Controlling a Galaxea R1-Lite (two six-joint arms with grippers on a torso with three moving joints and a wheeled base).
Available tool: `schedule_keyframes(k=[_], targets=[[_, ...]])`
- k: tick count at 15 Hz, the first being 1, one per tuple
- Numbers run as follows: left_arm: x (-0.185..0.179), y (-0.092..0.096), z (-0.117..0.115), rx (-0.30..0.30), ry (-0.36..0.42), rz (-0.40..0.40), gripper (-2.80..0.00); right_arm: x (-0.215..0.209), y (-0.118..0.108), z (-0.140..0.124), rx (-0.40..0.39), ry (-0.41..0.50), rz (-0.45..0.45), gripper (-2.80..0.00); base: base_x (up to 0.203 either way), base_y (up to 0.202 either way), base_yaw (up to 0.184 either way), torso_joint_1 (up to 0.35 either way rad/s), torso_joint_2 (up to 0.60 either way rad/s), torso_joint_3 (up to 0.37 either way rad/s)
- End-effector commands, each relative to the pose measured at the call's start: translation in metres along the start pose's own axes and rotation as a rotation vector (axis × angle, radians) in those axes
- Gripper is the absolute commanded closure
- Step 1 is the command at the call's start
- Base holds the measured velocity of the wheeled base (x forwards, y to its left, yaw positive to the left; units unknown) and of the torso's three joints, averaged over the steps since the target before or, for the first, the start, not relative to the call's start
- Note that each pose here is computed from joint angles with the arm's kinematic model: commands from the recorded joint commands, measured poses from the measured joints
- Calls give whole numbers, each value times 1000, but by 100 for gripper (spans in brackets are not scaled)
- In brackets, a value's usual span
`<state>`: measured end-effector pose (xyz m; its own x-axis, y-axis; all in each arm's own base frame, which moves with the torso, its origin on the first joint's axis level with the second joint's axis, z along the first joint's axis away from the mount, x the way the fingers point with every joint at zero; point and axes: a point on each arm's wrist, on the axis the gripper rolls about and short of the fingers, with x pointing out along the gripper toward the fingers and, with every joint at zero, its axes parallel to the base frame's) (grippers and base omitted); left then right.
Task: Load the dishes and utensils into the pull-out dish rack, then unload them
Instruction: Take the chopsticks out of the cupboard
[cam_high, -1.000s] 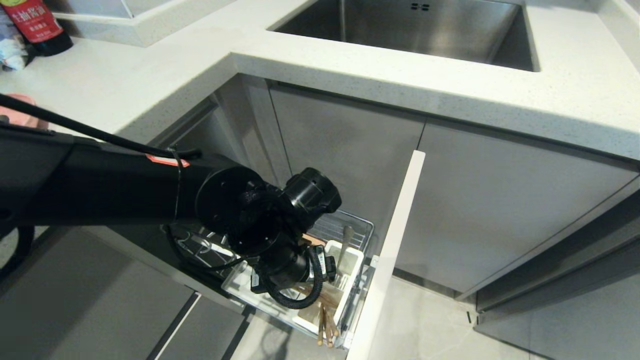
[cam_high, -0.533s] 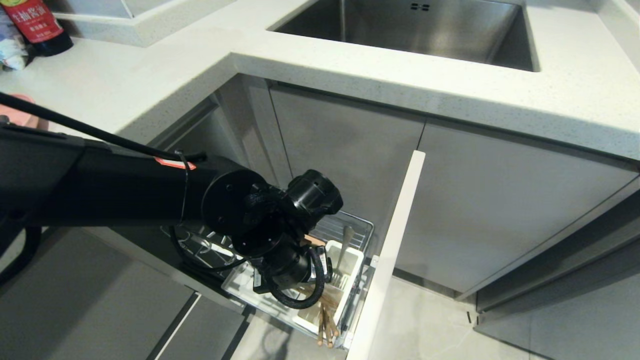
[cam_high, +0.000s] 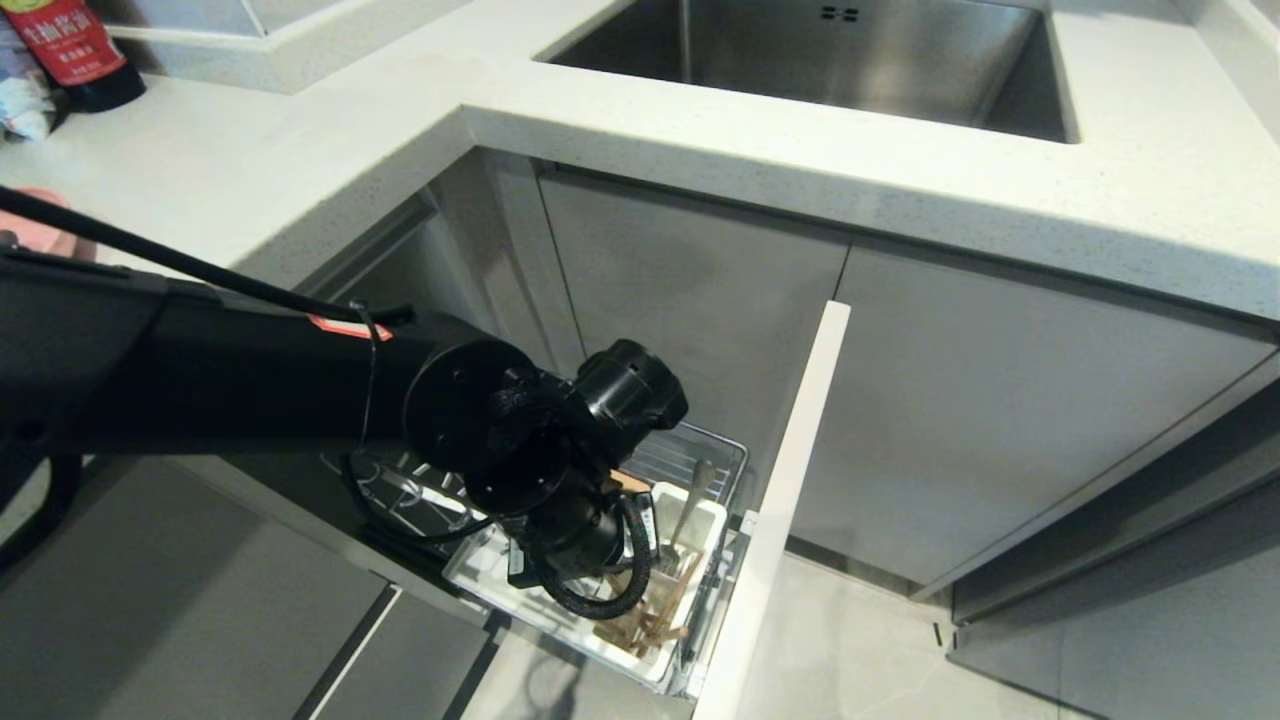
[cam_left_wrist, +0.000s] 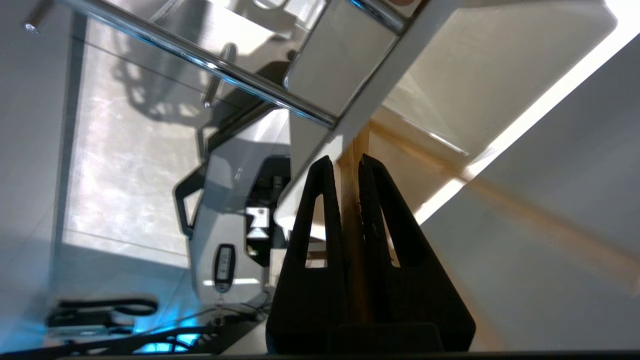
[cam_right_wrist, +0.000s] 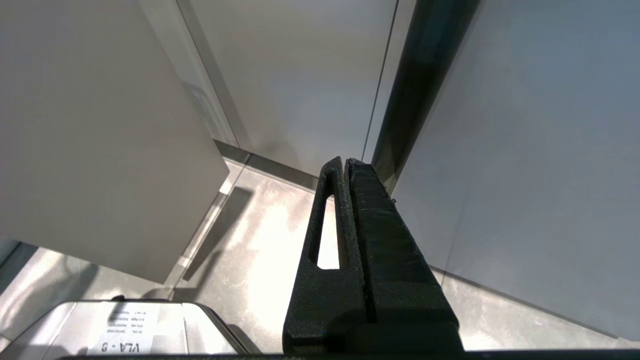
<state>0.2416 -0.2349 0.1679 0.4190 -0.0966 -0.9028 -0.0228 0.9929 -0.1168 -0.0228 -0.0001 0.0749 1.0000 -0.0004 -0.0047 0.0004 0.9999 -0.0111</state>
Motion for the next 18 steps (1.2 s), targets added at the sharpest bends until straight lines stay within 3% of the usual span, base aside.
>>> schedule_keyframes(k=[1, 7, 15, 18], targets=[[1, 0, 0, -3, 2, 6, 0, 0, 0, 0, -1, 0, 0, 0, 0, 0, 0, 0, 0, 0], [-9, 1, -2, -1, -11, -9, 0, 0, 0, 0, -1, 1, 0, 0, 0, 0, 0, 0, 0, 0], [-83, 17, -12, 9, -141, -110, 0, 0, 0, 0, 0, 0, 0, 0, 0, 0, 0, 0, 0, 0], [-107, 26, -16, 19, -156, -126, 0, 0, 0, 0, 0, 0, 0, 0, 0, 0, 0, 0, 0, 0]])
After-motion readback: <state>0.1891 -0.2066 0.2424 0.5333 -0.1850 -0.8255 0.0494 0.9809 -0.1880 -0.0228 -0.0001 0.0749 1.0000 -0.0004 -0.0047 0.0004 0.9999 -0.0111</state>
